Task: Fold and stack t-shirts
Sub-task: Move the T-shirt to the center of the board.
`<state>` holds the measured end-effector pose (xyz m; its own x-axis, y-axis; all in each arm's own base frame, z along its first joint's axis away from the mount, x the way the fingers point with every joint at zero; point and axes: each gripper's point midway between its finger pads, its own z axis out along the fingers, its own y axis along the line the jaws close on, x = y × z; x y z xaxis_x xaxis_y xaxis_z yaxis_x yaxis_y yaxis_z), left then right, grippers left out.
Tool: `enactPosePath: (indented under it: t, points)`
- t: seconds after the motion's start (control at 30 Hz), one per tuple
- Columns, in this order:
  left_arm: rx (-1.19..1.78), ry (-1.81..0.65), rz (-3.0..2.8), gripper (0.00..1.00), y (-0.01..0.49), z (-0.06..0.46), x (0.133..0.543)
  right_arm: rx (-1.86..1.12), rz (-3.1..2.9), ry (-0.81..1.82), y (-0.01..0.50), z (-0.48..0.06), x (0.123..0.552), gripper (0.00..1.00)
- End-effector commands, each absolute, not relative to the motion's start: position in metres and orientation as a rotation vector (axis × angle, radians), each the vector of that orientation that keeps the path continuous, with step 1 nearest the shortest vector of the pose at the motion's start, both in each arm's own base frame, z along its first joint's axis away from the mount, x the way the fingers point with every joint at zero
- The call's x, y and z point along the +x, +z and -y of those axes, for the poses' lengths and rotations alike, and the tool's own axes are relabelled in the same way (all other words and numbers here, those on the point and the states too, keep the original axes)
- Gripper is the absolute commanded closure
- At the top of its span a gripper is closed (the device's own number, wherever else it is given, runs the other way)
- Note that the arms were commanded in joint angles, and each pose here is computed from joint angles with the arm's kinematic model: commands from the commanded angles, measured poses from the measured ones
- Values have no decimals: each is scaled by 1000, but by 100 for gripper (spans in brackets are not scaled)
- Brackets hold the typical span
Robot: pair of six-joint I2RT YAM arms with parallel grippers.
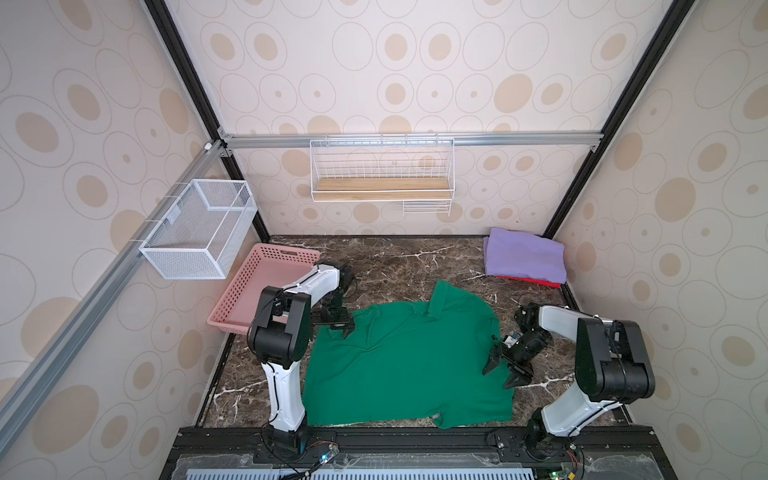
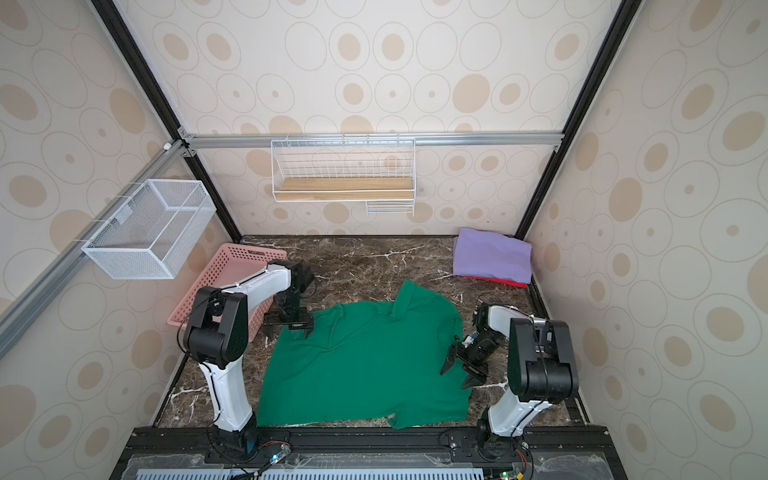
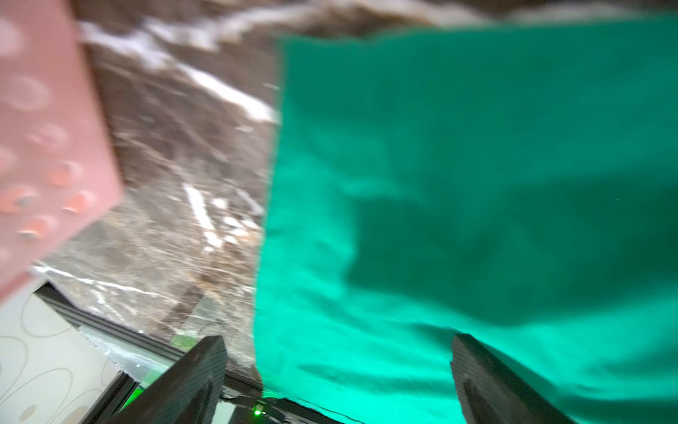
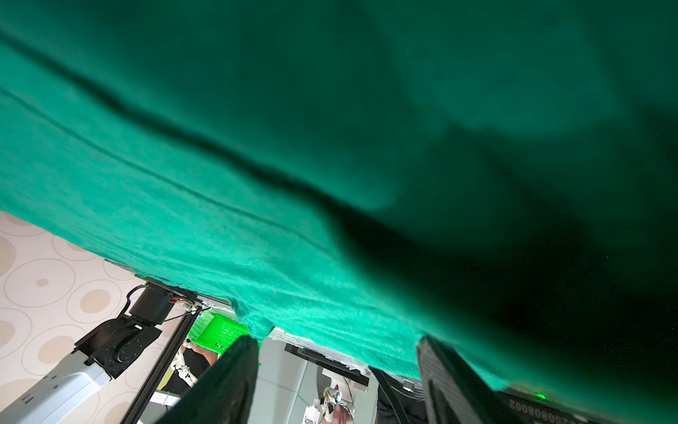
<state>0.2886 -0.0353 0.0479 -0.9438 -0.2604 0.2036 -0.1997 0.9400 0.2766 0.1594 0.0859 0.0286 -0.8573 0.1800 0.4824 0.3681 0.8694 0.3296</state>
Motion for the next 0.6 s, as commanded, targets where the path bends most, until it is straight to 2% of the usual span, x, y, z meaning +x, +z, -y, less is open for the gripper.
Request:
enactPosePath:
  t: [0.0, 0.13, 0.3, 0.43, 0.57]
  points:
    - [301, -451, 2820, 1, 57, 8, 289, -383, 2600, -567, 36, -82, 159, 25]
    - [388, -399, 2858, 1, 69, 4, 299, -351, 2646, -609, 48, -88, 164, 25]
    - [551, -148, 2933, 1, 78, 41, 315, -257, 2757, -662, 73, -112, 193, 25]
    - [557, 6, 2977, 1, 82, 82, 332, -154, 2881, -703, 101, -138, 245, 25]
    - [485, 13, 2996, 1, 90, 105, 343, -158, 2879, -786, 110, -171, 304, 25]
